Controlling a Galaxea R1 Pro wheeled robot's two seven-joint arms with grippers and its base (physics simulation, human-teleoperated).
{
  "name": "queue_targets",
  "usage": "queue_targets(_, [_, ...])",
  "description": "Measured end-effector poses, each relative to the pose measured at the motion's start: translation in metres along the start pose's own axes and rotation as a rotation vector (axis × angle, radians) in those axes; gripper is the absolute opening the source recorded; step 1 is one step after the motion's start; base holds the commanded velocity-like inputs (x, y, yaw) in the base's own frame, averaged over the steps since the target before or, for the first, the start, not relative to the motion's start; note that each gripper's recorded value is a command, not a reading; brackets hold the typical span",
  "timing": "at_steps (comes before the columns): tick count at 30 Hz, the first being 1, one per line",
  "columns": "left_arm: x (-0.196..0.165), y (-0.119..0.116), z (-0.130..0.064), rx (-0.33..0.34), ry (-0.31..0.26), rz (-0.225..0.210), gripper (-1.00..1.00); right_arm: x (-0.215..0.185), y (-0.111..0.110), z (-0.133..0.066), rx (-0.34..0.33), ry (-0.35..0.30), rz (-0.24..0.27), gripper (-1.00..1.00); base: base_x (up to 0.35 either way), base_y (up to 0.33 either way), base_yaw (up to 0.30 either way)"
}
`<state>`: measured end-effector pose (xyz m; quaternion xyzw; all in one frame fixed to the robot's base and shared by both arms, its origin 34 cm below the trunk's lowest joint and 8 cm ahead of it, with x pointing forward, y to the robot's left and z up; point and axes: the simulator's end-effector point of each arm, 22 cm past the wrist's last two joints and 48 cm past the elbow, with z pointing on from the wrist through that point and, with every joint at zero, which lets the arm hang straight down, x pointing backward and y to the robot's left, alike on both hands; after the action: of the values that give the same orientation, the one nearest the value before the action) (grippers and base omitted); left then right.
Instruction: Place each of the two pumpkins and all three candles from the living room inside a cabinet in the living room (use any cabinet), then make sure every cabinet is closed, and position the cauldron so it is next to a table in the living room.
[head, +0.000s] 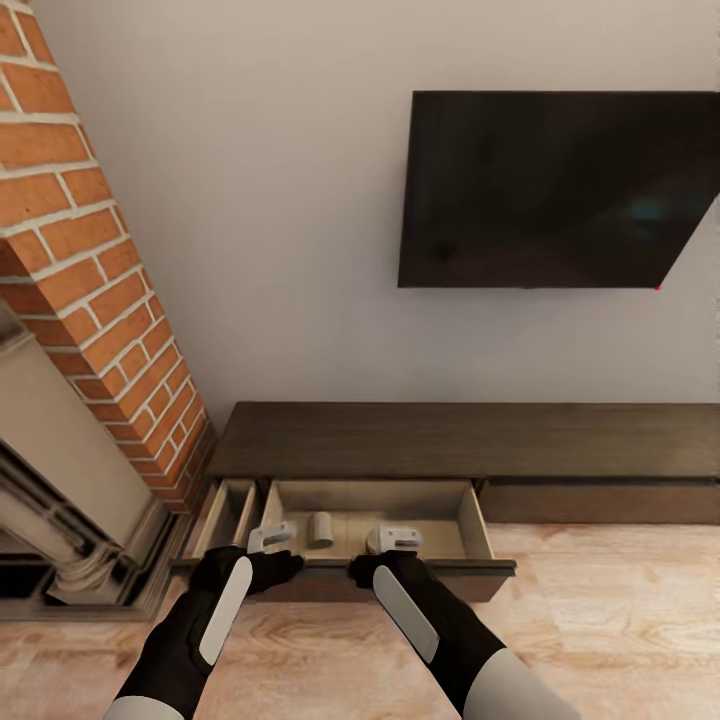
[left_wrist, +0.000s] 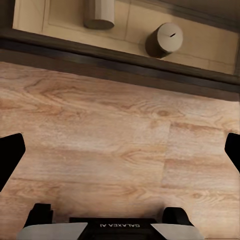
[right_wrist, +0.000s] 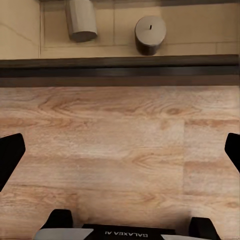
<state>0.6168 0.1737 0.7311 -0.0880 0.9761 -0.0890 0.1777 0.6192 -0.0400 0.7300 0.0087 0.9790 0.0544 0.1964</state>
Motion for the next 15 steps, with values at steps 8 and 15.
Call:
queue_targets(8, [-0.0006, -0.0003, -0.0003, 0.001, -0.002, -0.001, 1.00, -0.0001, -0.0002, 0.0000, 0.001, -0.001, -0.001, 1.00, -0.291, 0.000, 0.000])
queue_targets(15, [-0.0003, 0.0010, 0.0032, 0.000, -0.003, 0.000, 1.00, 0.0005, -0.0006, 0.0035, 0.001, -0.001, -0.001, 1.00, -0.255, 0.000, 0.000])
